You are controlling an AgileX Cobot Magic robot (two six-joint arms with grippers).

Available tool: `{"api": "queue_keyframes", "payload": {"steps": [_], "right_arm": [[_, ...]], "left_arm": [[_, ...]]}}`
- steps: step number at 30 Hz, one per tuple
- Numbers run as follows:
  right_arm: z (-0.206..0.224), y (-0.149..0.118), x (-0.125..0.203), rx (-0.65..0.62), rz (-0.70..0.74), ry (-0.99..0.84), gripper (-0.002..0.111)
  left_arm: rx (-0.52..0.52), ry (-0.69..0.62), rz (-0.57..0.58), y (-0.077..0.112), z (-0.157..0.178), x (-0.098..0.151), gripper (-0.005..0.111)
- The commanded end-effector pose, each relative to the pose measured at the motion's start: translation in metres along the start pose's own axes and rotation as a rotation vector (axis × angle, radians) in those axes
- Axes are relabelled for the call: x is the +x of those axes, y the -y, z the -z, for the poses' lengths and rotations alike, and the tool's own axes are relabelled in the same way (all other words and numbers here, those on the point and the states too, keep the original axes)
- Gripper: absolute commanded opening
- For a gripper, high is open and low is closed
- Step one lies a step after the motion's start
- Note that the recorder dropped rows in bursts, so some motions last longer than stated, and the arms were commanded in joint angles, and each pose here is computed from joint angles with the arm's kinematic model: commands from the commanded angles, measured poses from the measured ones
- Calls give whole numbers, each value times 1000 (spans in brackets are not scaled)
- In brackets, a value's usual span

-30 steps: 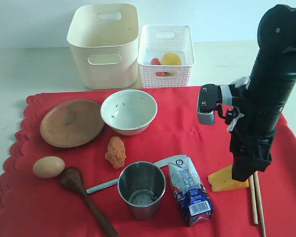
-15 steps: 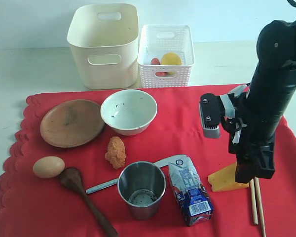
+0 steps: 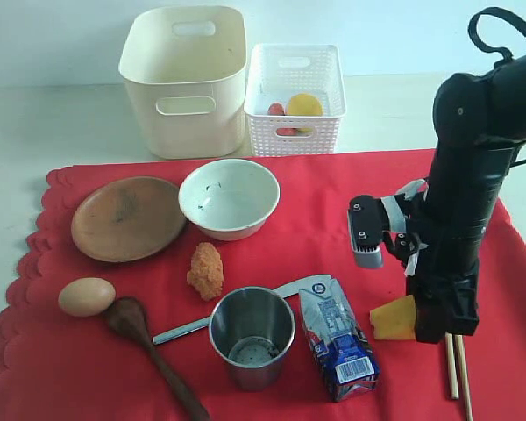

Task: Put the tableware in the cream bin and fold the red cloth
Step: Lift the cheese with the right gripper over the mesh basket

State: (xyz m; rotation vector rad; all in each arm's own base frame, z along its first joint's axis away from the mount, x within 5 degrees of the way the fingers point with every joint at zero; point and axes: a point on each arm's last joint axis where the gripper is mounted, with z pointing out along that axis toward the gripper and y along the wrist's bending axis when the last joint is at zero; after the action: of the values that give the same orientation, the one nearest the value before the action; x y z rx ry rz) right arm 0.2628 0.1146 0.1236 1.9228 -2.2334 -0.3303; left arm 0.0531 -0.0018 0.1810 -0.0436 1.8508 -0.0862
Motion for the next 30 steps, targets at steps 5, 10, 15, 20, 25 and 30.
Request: {"api": "queue_keyframes", "payload": {"steps": [5, 10, 15, 20, 25, 30], "right_arm": [[7, -3, 5, -59, -43, -68, 4], [20, 1, 0, -8, -117, -34, 0], [33, 5, -5, 51, -194, 11, 0], [48, 8, -10, 121, -355, 78, 0], [68, 15, -16, 175, -656, 169, 0], [84, 21, -23, 211, -716, 230, 0]], "left_arm": [[-4, 12, -1, 0, 0, 0, 0], [-4, 12, -1, 0, 0, 0, 0], [-4, 12, -1, 0, 0, 0, 0], [-4, 12, -1, 0, 0, 0, 0], [-4, 12, -1, 0, 0, 0, 0], [-4, 12, -1, 0, 0, 0, 0]]}}
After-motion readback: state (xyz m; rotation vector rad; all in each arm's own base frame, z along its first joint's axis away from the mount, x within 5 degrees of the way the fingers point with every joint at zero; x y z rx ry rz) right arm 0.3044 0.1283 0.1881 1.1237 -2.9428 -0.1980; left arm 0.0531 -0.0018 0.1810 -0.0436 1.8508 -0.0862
